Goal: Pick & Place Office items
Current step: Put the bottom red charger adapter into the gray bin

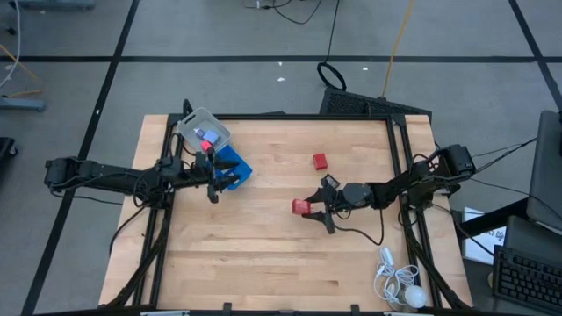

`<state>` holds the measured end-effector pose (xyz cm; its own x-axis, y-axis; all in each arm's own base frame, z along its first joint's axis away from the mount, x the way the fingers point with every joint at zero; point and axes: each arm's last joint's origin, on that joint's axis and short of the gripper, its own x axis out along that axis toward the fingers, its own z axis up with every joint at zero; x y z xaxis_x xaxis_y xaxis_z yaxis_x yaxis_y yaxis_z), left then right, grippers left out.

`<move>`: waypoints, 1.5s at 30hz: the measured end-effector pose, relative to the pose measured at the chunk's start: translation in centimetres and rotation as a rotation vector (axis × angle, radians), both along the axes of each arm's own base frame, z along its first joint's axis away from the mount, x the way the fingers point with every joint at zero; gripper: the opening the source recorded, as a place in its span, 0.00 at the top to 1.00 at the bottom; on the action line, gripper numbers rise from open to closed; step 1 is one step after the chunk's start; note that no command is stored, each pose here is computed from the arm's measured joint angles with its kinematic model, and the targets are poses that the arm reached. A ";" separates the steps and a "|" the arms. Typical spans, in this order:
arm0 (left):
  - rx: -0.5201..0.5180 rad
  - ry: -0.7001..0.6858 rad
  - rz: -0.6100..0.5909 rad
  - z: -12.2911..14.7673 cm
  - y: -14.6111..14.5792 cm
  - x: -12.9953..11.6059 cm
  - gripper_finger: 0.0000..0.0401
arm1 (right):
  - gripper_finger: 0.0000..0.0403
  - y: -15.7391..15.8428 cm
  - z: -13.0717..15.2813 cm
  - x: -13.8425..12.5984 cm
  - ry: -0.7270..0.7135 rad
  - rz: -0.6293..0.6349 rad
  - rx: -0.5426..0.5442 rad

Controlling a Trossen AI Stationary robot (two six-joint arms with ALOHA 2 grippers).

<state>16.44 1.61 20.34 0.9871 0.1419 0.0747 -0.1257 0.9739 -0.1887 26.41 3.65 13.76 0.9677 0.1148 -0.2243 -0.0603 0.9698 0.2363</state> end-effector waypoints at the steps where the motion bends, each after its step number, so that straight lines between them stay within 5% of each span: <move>1: 0.000 0.000 0.000 0.0 0.0 0.0 0.44 | 0.46 0.0 0.1 0.0 -0.006 0.000 0.001; 34: -0.023 -0.002 -0.039 0.0 -0.1 0.0 0.44 | 0.46 1.1 2.0 0.1 -0.209 0.132 0.041; 45: -0.147 -0.031 -0.109 0.6 -1.1 0.2 0.44 | 0.46 1.1 2.0 0.1 -0.209 0.131 0.041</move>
<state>16.67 0.51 20.91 0.9947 0.0462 0.0917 -0.0131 0.9430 -0.3325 26.49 4.70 15.81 0.9688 0.2476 -0.0131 -0.2370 0.9402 0.2444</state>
